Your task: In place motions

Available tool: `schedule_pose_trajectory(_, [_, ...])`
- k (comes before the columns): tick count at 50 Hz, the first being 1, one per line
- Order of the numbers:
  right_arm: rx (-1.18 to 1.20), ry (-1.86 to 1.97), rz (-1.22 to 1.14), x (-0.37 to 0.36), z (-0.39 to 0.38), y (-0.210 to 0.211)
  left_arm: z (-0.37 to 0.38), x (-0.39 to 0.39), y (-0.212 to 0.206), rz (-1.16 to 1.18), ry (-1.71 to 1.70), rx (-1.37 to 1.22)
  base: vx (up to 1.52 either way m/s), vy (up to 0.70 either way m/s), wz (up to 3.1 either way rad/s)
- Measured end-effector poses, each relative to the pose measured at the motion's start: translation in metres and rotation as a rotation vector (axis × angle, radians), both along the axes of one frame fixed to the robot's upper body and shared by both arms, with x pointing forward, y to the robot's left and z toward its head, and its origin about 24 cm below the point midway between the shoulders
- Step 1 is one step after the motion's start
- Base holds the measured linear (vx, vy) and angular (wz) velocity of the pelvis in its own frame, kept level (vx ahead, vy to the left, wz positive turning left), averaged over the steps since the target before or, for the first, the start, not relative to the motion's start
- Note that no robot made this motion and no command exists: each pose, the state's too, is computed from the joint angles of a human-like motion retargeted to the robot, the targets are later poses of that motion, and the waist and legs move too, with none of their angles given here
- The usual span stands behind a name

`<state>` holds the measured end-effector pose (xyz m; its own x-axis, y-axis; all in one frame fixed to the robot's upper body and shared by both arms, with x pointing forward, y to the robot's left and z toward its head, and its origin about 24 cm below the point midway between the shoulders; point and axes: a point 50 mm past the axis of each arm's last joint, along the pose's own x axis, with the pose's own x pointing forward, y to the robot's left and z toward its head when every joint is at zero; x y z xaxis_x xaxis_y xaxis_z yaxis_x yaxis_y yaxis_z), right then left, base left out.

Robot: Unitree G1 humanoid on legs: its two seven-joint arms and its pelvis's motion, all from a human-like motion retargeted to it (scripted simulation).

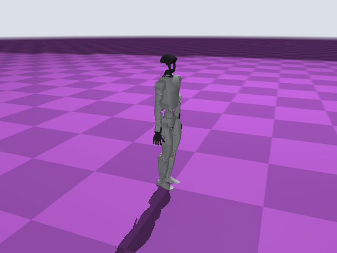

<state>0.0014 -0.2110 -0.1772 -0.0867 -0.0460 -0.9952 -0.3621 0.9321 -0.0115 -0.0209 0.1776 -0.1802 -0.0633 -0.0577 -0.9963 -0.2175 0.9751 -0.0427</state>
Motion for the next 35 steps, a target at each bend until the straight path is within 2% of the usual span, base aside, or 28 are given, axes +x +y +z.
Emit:
schedule_pose_trajectory(20, [0.058, -0.09, 0.031, 0.023, -0.001, 0.012, 0.001, -0.009, -0.002, 0.014, 0.026, 0.016, -0.08, 0.0, -0.04])
schedule_pose_trajectory(35, [0.012, -0.066, -0.009, 0.017, 0.001, -0.002, -0.001, 0.001, -0.01, 0.048, -0.015, 0.001, -0.02, 0.05, -0.58])
